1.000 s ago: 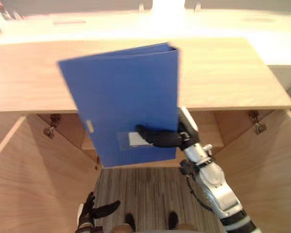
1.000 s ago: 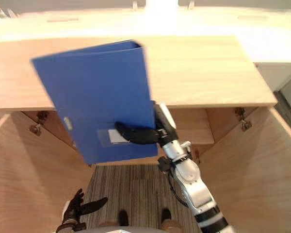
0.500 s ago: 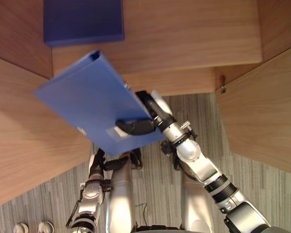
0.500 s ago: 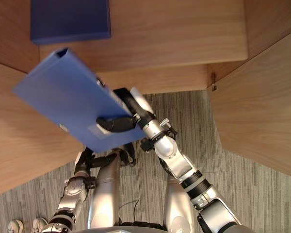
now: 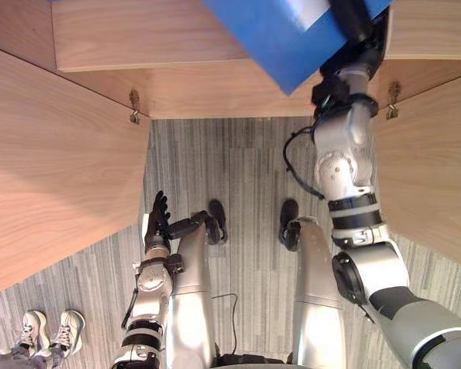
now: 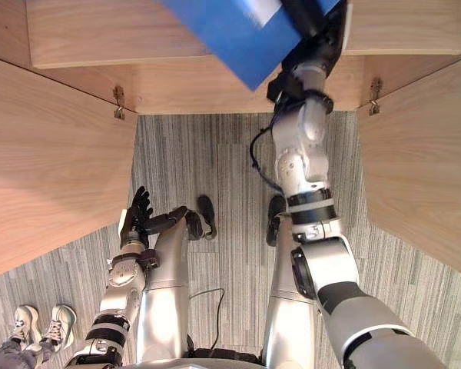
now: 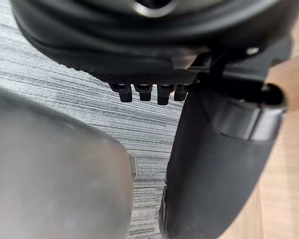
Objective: Walk over to the cabinet, pick up the folder, carry it to the office cabinet, place the folder inside the office cabinet, then close the office cabinet door
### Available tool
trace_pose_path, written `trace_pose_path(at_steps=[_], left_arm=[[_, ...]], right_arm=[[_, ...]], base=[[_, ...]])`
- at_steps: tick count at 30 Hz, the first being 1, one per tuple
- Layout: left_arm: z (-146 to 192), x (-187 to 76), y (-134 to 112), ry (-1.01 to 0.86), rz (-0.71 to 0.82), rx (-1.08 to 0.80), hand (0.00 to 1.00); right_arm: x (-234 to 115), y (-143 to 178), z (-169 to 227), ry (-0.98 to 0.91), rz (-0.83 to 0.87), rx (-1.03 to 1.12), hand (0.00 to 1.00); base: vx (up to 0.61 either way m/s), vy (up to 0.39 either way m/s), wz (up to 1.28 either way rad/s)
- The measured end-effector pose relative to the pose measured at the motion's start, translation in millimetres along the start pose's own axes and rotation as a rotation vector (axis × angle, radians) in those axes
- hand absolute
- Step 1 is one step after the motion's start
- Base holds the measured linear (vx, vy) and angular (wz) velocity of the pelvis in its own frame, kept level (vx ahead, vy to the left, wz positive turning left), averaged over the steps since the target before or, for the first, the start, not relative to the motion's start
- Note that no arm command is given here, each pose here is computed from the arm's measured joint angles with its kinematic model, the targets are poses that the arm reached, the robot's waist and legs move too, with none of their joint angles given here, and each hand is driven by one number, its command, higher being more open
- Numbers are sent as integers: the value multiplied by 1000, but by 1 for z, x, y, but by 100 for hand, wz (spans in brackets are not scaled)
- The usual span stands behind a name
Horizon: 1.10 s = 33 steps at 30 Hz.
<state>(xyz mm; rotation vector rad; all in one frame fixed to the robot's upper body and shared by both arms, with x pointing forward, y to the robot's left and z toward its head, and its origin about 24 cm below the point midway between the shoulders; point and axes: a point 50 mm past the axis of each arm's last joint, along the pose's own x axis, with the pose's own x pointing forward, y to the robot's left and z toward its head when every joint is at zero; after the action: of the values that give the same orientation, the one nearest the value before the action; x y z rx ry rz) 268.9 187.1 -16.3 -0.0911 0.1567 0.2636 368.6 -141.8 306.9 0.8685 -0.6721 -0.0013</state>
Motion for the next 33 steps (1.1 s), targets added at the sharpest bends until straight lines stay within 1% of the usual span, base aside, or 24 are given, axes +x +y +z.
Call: trace_pose_path(at_steps=[1, 2, 4, 8, 13, 20, 26, 28, 30, 33], left_arm=[[0, 0, -1, -1, 0, -6, 100], [1, 1, -2, -1, 1, -12, 100], [2, 2, -8, -3, -4, -12, 100], [3, 2, -11, -4, -1, -15, 100], [3, 2, -14, -4, -3, -26, 100], [3, 2, -16, -1, -12, -23, 100], [2, 3, -15, 1, -11, -17, 100], [2, 3, -13, 2, -10, -11, 100], [2, 3, -11, 1, -12, 0, 100], [0, 3, -9, 9, -12, 10, 100]], right_arm=[[7, -1, 3, -1, -45, 54, 100], [10, -2, 4, 4, -70, 85, 100], [19, -2, 10, -5, -149, 216, 100], [34, 8, 19, -10, -198, 333, 100], [38, 15, 19, 8, -212, 369, 100], [41, 21, 26, -11, -190, 360, 100], [42, 30, 29, -25, -103, 254, 100], [40, 34, 28, -32, -58, 170, 100], [36, 34, 27, -42, 16, 26, 100], [28, 25, 22, -38, 128, -214, 100]], base=[[-26, -62, 18], [-32, -76, 17], [-23, -62, 22], [-24, -55, 17], [-22, -44, 8], [-37, -33, 7], [-31, -13, -1], [0, 0, 0], [-35, -25, -4], [-26, -22, -5]])
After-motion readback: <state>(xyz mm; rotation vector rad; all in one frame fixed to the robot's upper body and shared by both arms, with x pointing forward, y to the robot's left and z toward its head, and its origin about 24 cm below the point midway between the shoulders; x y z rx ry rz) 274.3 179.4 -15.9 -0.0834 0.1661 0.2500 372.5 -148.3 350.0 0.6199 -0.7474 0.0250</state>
